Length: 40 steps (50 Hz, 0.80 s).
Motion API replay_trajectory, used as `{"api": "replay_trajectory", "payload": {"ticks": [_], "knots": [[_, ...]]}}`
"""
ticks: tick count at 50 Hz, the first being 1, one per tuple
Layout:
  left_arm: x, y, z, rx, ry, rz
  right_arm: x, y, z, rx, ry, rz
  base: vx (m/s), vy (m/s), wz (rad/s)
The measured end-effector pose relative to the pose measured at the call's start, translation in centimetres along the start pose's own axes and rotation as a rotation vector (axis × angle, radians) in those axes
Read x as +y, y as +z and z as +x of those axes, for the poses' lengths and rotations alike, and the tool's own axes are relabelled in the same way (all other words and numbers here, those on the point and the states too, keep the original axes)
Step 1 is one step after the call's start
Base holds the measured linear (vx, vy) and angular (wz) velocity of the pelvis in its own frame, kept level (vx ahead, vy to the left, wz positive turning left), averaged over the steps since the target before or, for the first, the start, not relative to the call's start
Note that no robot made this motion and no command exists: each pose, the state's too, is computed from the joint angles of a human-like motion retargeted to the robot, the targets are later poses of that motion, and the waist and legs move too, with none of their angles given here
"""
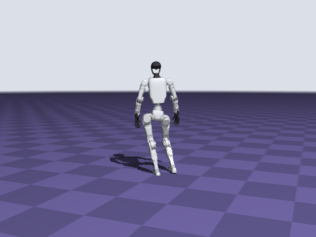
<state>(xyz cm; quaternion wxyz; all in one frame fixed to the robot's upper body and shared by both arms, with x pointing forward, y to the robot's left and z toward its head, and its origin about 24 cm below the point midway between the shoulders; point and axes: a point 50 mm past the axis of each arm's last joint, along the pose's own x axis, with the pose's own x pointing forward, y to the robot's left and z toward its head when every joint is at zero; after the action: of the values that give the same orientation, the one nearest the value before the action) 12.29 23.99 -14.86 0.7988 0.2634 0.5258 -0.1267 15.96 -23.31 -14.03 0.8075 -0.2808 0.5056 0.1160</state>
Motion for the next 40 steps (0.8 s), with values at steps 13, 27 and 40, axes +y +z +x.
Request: {"api": "replay_trajectory", "payload": {"ticks": [13, 27, 40], "knots": [[-0.7, -2.0, -0.3, 0.063, -0.008, 0.003, 1.1, -0.2, 0.0, -0.012, 0.041, 0.013, 0.06, -0.02, 0.04], [-0.8, -1.6, -0.2, 0.029, -0.018, 0.040, 1.1, -0.2, 0.0, -0.016, 0.037, 0.099, 0.21, -0.04, -0.10], [-0.4, -2.8, -0.6, 0.051, 0.020, 0.007, 1.1, -0.7, -0.2, -0.026, 0.002, 0.131, 0.45, -0.16, -0.15]]}}
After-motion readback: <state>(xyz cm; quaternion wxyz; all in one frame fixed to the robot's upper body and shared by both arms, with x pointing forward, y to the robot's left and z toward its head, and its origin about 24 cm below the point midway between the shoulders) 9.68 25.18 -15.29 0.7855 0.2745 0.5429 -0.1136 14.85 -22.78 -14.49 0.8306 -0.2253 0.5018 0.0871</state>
